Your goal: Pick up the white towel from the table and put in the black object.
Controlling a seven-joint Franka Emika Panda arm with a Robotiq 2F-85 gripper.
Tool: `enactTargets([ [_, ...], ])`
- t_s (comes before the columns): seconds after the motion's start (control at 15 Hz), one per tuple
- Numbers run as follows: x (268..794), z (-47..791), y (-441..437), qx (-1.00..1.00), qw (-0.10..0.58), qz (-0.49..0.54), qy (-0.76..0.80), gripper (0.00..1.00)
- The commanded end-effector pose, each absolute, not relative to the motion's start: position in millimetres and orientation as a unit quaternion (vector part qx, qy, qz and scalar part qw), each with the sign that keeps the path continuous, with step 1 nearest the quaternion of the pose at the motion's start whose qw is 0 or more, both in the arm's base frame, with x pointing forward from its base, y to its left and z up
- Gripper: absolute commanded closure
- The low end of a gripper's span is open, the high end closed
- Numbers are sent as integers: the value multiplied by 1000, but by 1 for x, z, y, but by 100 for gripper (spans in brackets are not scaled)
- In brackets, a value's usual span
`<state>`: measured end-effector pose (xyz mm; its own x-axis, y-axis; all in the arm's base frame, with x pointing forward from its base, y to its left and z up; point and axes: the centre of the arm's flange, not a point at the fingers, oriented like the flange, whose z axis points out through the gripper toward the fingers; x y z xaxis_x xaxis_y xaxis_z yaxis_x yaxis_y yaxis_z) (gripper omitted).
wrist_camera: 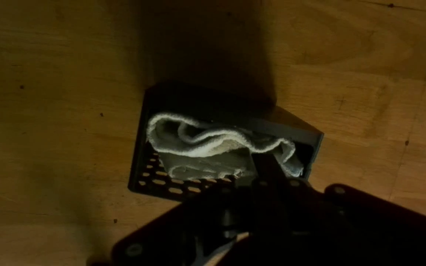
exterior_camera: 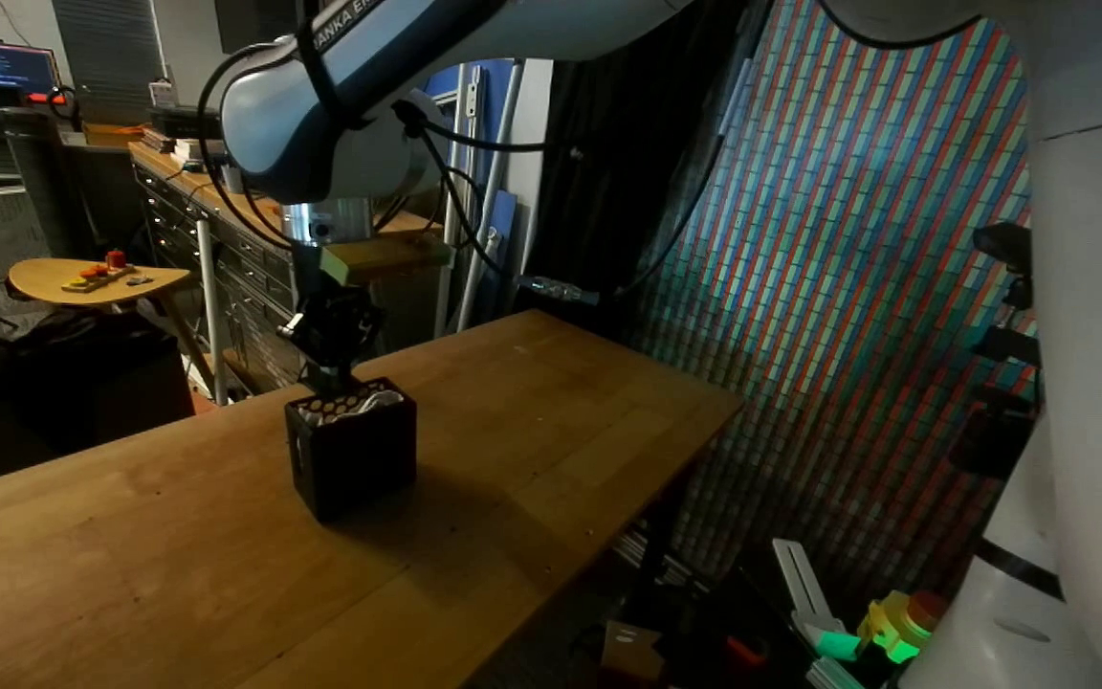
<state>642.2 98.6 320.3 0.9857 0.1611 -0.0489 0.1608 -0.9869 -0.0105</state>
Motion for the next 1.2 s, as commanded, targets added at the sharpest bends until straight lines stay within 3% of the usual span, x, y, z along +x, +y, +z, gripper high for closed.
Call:
enactTargets([
  [0.0,646,327,111,-992,-45,35,-111,100],
  [0.4,651,328,91,-994,-85,29,-69,100],
  [1.13,672,312,75,-998,-54,14,29,100],
])
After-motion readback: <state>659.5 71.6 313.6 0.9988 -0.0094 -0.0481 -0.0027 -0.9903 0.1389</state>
